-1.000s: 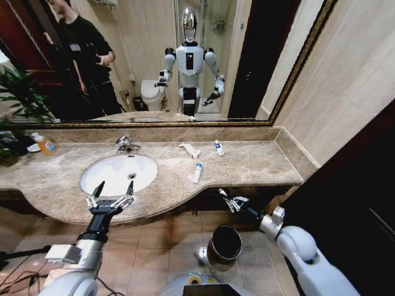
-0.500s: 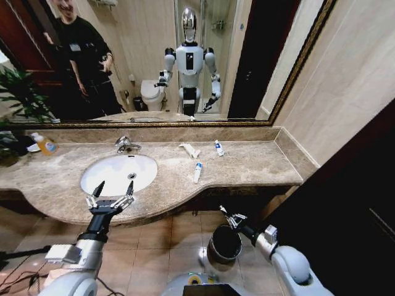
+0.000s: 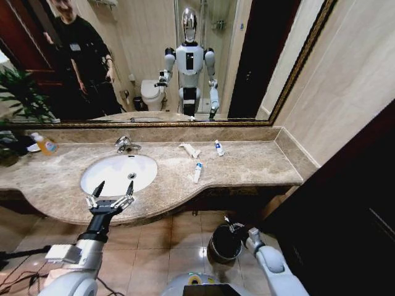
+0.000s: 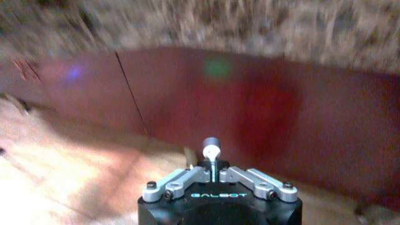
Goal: Pick up the trash from the sink and place it in the trash bin.
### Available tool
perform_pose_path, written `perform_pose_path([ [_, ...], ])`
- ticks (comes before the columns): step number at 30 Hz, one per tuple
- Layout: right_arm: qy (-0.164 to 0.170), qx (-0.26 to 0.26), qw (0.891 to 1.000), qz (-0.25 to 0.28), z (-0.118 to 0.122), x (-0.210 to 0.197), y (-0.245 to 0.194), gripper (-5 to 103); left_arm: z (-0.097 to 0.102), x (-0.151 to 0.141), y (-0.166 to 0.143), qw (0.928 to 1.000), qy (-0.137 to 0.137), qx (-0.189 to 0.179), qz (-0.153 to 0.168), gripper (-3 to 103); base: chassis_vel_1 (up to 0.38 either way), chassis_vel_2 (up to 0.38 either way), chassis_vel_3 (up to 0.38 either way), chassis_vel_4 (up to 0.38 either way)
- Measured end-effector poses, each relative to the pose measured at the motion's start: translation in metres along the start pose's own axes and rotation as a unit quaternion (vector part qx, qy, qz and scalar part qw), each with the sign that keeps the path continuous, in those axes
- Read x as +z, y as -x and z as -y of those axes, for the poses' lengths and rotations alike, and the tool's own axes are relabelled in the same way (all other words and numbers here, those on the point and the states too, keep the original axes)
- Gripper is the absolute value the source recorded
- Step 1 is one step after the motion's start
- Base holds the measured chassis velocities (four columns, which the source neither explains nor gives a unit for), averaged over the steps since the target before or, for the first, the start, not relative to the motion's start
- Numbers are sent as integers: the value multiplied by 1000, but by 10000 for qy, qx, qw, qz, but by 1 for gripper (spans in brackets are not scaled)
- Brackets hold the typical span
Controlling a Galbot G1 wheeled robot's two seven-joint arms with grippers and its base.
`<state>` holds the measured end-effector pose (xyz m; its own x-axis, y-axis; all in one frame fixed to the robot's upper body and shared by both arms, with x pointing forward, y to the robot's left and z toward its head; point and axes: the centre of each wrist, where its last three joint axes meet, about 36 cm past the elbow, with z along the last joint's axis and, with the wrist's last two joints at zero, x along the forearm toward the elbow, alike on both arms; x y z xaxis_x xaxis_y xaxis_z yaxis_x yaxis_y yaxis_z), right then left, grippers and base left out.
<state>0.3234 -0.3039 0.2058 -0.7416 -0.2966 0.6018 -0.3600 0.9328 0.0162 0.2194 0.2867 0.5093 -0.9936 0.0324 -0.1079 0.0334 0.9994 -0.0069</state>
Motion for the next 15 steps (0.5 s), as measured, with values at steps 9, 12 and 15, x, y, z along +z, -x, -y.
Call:
perform_pose_path([
  [9, -28, 148, 9995, -269, 0, 29, 30, 5, 0, 0, 0, 10000, 0, 0, 0, 100, 0, 0, 0, 0],
  [12, 5, 135, 9994, -330, -4, 34, 33, 21, 0, 0, 0, 10000, 0, 0, 0, 100, 0, 0, 0, 0],
  [15, 12, 125, 9994, -338, -6, 35, 34, 27, 0, 0, 0, 10000, 0, 0, 0, 100, 0, 0, 0, 0],
])
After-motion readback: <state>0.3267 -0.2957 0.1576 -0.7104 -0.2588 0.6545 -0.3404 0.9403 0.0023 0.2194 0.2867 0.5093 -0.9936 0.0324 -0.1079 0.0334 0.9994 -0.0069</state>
